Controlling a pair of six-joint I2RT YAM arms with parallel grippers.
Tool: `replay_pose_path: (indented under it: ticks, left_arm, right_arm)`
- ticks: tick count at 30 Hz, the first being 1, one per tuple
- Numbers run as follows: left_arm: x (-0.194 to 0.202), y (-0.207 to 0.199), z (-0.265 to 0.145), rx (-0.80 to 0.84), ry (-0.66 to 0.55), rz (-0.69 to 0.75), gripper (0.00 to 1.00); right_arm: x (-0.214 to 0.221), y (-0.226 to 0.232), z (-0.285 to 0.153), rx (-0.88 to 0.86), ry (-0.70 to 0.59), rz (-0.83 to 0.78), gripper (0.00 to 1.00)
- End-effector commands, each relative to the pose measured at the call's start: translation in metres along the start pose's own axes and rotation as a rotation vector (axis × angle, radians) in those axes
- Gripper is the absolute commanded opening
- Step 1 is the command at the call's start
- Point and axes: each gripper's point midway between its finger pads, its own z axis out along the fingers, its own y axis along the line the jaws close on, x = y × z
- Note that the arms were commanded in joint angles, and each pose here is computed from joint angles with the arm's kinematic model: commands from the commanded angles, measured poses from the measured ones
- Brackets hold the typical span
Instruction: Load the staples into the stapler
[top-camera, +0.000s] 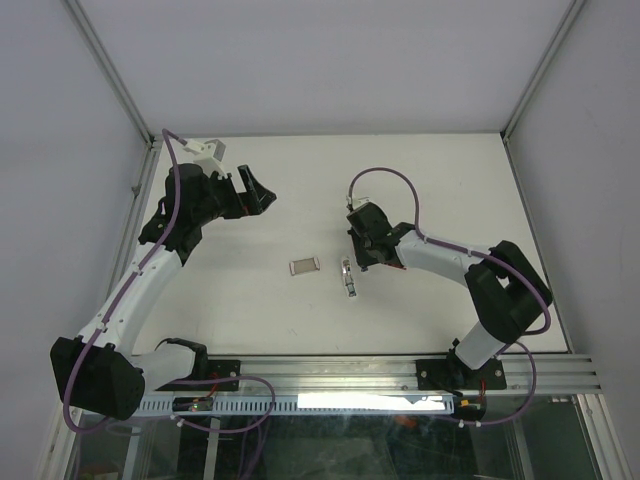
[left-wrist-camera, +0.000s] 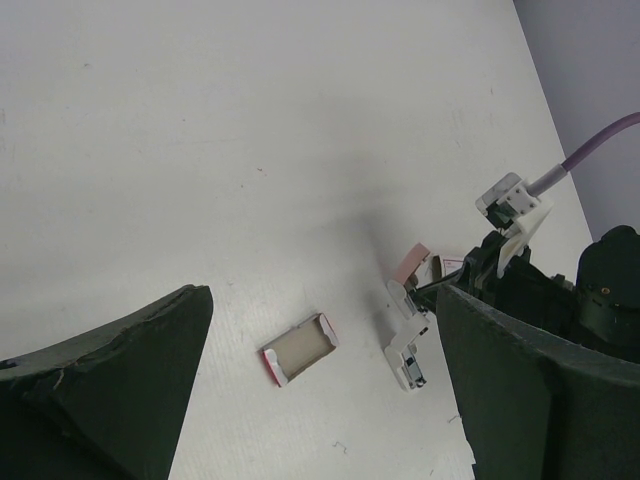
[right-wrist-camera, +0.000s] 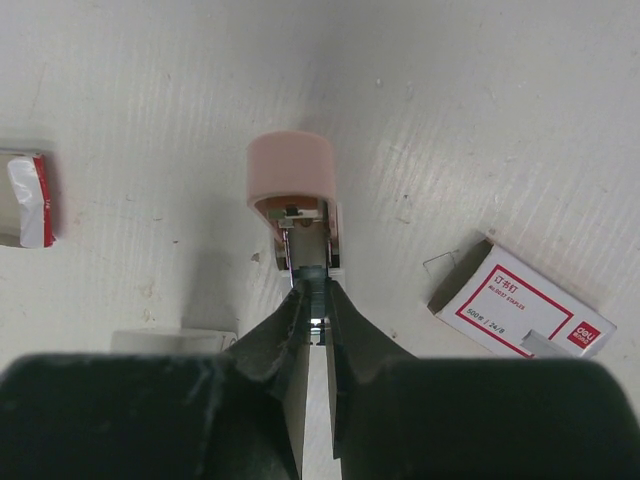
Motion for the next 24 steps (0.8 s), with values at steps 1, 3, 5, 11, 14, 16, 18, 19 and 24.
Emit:
replay_pose_path:
  ticks: [1,3,5,11,14,16,18,19,24]
  left_arm:
    - [-0.012,-0.008,-0.006,0.040,-0.039,0.033,0.99]
    - [-0.012,-0.007,-0.006,0.039,-0.040,0.032,0.99]
    - [-0.012,-0.007,-0.006,0.040,-0.040,0.032,0.99]
    - [-0.013,-0.007,-0.006,0.040,-0.039,0.030,0.99]
    - [-0.013,-0.007,-0.006,0.041,-0.040,0.029,0.99]
    - [-0.013,-0.006,-0.006,0.040,-0.039,0.027,0.99]
    - [-0.013,-0.007,-0.006,0.041,-0.040,0.028,0.99]
    - [-0.013,-0.007,-0.006,0.041,-0.041,0.028,0.99]
    - [-0.013,-0.007,-0.007,0.043,-0.041,0.027,0.99]
  right_arm:
    - [-0.022,0.003,-0.013,-0.013,-0.059,0.032,0.12]
    - [-0.024,0.003,-0.017,-0.015,-0.065,0.032,0.12]
    - [-0.025,0.003,-0.021,-0.019,-0.072,0.036,0.12]
    - [-0.018,0.002,-0.024,-0.025,-0.067,0.050,0.12]
    - [-0.015,0.002,-0.020,-0.022,-0.061,0.048,0.12]
    - [-0.014,0.002,-0.017,-0.021,-0.057,0.048,0.12]
    - [-0.013,0.002,-0.015,-0.022,-0.056,0.044,0.12]
    - [-0.013,0.003,-0.014,-0.022,-0.056,0.045,0.12]
    - [-0.010,0.003,-0.009,-0.018,-0.046,0.041,0.12]
